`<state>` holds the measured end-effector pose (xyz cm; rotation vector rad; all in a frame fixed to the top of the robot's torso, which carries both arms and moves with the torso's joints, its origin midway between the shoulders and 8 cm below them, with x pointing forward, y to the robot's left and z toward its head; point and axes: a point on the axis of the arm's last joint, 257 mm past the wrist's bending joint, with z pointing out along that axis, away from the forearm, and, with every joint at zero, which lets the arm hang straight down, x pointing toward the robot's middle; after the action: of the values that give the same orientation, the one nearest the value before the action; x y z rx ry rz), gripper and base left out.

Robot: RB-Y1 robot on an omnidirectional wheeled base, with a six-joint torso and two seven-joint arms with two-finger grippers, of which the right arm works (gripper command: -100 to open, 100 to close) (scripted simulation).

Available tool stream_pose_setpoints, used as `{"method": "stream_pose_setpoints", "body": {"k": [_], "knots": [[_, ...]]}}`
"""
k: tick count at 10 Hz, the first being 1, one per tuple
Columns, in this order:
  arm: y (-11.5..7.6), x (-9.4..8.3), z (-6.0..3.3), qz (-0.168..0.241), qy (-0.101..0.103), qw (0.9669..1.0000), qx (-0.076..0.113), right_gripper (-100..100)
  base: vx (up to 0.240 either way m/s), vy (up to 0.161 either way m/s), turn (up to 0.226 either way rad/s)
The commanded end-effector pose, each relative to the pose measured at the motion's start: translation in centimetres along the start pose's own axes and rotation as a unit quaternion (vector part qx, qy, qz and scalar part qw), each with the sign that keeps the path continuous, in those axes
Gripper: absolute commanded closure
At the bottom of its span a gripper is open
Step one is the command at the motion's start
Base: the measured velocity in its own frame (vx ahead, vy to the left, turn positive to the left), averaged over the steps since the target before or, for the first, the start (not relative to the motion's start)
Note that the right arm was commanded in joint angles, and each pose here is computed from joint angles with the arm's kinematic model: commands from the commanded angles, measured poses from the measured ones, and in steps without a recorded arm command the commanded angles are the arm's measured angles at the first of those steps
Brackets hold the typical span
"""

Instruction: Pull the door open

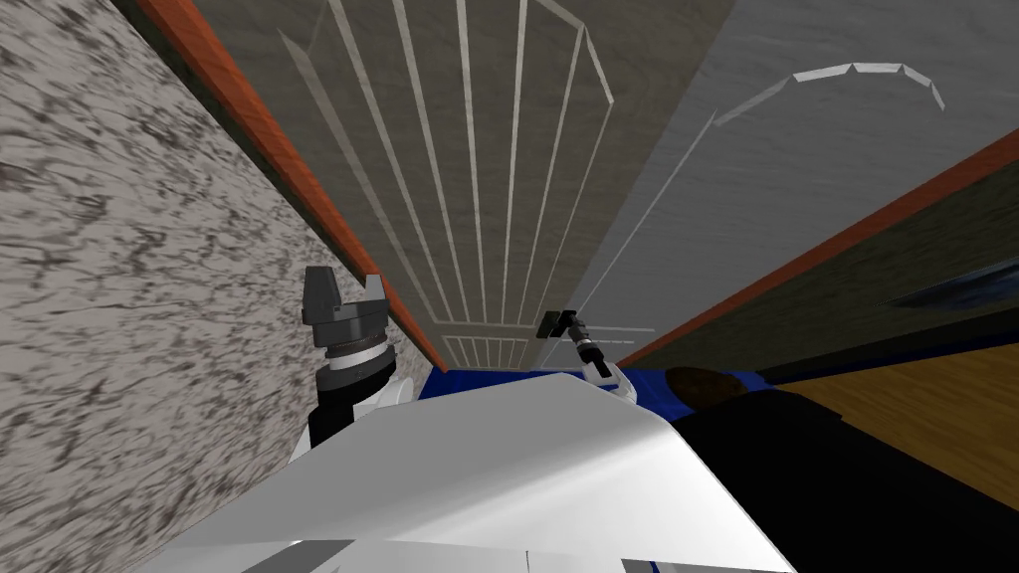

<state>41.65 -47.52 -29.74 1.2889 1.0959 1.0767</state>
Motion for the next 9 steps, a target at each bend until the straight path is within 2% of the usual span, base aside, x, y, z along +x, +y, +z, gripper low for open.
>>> {"method": "stream_pose_setpoints", "body": {"k": [1, 5, 7, 8, 9], "knots": [[0.1, -0.1, 0.01, 0.000, 0.000, 1.0000, 0.000, 100, -0.026, -0.022, 0.022], [0.1, -0.1, 0.01, 0.000, 0.000, 1.0000, 0.000, 100, -0.008, -0.007, 0.010], [-0.8, -1.6, -0.47, -0.005, -0.014, 0.9998, 0.010, 100, -0.134, -0.104, -0.087], [-1.3, -2.9, -0.56, -0.010, -0.027, 0.9994, 0.017, 100, -0.148, -0.126, -0.155], [-1.4, -3.4, -0.58, -0.011, -0.031, 0.9993, 0.019, 100, -0.179, -0.166, -0.086]]}}
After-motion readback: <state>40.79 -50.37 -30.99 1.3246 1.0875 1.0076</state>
